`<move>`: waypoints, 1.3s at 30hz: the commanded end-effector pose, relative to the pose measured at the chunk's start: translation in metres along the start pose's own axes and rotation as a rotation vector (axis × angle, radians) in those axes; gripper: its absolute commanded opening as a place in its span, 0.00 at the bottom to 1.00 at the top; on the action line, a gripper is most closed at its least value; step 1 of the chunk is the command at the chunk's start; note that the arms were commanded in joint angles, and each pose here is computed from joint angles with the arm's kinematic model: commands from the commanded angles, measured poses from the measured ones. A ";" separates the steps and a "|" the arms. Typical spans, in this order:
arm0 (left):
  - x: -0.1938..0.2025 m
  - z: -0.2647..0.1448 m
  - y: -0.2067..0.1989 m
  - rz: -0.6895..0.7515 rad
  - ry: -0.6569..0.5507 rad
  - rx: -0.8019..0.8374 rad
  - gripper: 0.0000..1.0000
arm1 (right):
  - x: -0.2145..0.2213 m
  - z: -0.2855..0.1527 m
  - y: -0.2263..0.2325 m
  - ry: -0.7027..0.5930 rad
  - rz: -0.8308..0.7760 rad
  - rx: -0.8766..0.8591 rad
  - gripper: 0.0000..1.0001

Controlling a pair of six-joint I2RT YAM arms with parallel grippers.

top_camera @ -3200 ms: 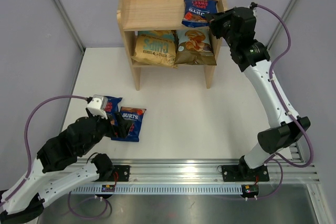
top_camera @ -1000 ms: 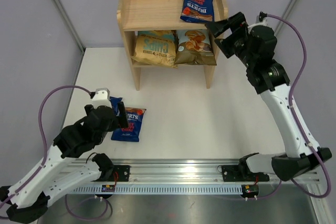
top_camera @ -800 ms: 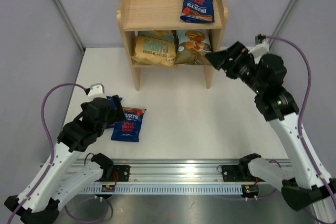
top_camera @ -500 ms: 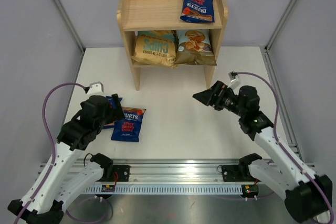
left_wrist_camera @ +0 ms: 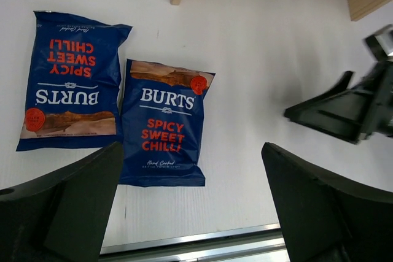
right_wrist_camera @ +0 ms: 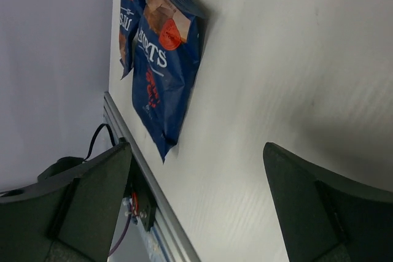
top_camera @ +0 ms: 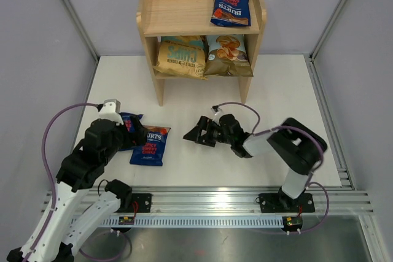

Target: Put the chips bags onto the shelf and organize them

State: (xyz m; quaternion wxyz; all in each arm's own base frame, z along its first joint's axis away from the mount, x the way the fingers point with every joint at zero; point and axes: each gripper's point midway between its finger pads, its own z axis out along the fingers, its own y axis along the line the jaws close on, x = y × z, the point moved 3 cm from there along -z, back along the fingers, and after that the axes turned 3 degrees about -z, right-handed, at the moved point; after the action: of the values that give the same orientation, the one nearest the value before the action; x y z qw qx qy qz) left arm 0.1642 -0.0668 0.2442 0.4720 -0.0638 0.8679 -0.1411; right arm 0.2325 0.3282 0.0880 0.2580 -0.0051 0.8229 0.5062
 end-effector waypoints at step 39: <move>-0.006 -0.016 -0.032 0.018 -0.098 0.275 0.99 | -0.015 0.042 0.062 -0.229 -0.230 -0.186 0.00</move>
State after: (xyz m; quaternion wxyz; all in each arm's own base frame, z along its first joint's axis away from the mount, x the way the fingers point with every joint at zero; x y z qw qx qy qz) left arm 0.1509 -0.0844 0.2552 0.5025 -0.0180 0.8344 -0.2257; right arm 0.2429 0.4002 0.0630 0.3087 -0.0522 0.7864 0.5325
